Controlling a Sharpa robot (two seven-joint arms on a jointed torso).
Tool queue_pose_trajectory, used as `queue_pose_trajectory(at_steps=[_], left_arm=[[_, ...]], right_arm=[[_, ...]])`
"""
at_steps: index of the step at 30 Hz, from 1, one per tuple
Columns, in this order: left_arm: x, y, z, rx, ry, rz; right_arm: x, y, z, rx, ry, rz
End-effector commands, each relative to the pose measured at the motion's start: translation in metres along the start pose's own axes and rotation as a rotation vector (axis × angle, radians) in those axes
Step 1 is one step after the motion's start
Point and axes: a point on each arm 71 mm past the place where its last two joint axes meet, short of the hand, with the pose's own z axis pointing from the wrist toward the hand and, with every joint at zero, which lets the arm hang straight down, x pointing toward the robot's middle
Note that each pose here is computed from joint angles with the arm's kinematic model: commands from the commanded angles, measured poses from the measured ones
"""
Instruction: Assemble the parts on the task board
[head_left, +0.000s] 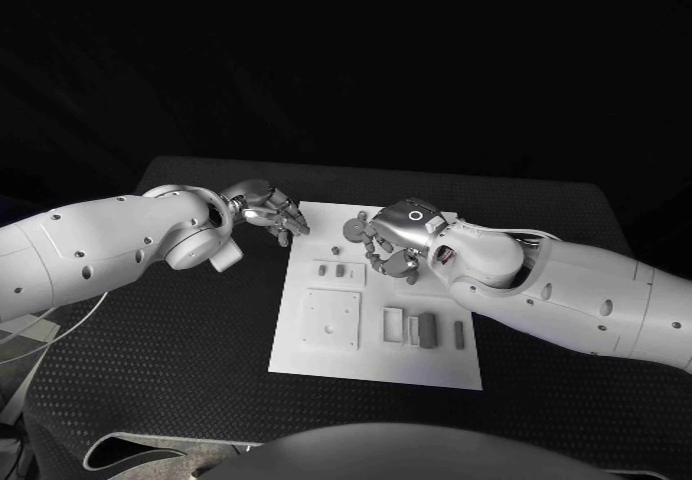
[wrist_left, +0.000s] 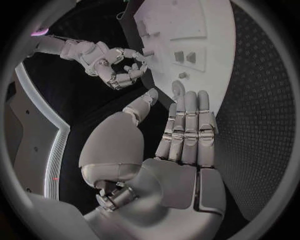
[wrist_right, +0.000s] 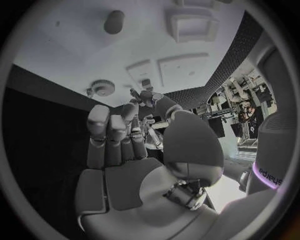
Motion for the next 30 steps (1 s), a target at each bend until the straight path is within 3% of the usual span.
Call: queue_pose_trajectory(at_steps=[1,12,21,30], left_arm=[[0.0103,0.0031,-0.0025,-0.039,0.028,-0.102],[0.0314,-0.0022,-0.0037,-0.039,0.060,-0.218],[0.0455,-0.0119,-0.0020,-0.028,0.109,-0.321],[0.0506,-0.0182,0.0006,-0.016,0.113,-0.395]], right_arm=[[-0.006,0.001,0.001,0.004,-0.020,0.003],[-0.020,0.003,0.006,0.006,-0.054,0.026],[-0.025,0.006,0.010,0.000,-0.064,0.036],[-0.025,0.009,0.011,-0.007,-0.060,0.042]])
